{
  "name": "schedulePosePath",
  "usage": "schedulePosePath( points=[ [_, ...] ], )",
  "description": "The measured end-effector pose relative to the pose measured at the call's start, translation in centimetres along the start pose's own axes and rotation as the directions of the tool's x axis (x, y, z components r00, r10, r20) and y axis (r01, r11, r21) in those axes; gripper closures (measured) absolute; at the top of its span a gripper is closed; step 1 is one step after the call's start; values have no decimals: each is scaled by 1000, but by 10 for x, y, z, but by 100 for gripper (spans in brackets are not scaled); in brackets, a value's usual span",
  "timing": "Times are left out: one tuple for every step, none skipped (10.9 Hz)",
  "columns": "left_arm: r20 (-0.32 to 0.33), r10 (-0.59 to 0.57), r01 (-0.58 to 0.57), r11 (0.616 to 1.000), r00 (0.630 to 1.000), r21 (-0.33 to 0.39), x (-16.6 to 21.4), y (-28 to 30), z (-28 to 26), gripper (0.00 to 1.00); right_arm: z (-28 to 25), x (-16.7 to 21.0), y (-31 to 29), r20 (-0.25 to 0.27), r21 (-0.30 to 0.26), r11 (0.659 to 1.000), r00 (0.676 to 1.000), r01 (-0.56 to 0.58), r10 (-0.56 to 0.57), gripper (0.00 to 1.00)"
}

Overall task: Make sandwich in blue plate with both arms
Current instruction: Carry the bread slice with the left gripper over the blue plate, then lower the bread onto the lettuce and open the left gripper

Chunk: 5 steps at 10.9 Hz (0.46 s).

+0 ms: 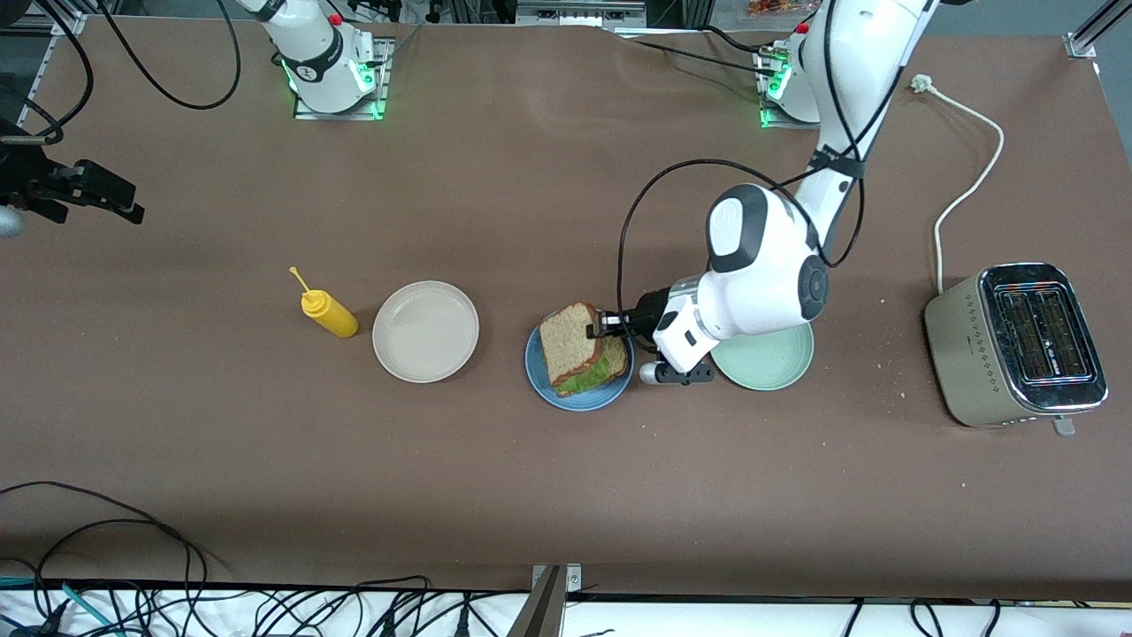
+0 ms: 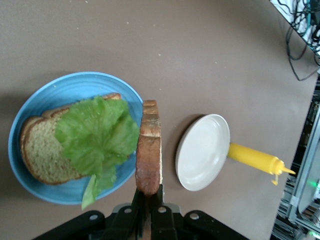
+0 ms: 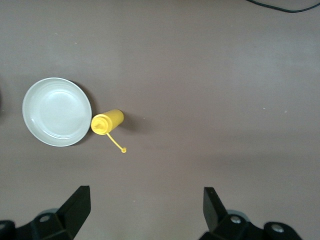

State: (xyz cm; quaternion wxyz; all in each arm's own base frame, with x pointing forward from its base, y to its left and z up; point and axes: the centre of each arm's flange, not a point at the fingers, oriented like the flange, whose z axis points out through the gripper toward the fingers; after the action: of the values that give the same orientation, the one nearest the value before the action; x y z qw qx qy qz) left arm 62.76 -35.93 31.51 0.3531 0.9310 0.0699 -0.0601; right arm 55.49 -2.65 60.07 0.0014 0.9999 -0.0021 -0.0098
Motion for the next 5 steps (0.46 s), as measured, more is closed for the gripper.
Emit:
schedulePosePath(
  points=[
    [-21,-2,3,1000,1000,9,1,-4,15,92,1,0,2,5,-18,1000,1000,1,-1,0],
    [-33,-6,7,1000,999,19,1,-10,30,92,1,-1,2,9,-23,1000,1000,1,-1,0],
    [-36,-9,10,1000,999,26,2,-15,40,92,1,-1,2,13,-23,1000,1000,2,-2,0],
    [-35,-11,12,1000,999,28,2,-16,44,92,2,-1,2,15,-23,1000,1000,2,-2,0],
    [-38,-11,12,1000,999,28,4,-17,44,92,2,-1,2,17,-23,1000,1000,2,-1,0]
  ],
)
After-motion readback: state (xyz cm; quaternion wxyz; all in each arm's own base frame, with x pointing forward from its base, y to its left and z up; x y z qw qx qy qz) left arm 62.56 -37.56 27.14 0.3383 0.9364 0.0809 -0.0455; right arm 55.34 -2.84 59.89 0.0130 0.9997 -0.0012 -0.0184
